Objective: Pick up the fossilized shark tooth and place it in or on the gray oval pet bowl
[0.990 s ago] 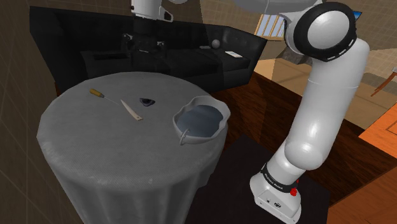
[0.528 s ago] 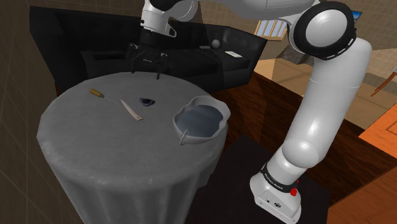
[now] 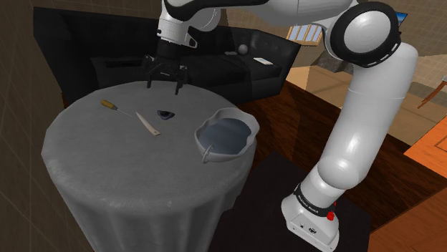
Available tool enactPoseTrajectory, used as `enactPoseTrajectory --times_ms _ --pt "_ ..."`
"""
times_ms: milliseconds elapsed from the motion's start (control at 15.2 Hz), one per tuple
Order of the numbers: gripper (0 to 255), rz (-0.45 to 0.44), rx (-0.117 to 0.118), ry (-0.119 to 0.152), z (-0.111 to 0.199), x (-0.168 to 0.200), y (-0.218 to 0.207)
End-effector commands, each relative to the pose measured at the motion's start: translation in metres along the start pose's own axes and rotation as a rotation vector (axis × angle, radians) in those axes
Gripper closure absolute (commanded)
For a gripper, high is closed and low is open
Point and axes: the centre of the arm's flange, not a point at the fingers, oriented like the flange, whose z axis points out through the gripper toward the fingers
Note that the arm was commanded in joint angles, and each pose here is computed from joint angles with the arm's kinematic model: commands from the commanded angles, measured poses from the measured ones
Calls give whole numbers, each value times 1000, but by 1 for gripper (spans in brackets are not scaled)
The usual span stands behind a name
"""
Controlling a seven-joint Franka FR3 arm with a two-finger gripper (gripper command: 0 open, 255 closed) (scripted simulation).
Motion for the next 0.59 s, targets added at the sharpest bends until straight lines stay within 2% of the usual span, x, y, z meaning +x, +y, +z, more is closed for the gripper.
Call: enactPoseTrajectory --times_ms 0,66,132,528 --pt "0 0 0 0 0 0 0" --pt "0 0 0 0 0 0 0" --pt "255 0 0 0 0 0 0" --pt "255 0 0 0 0 0 0"
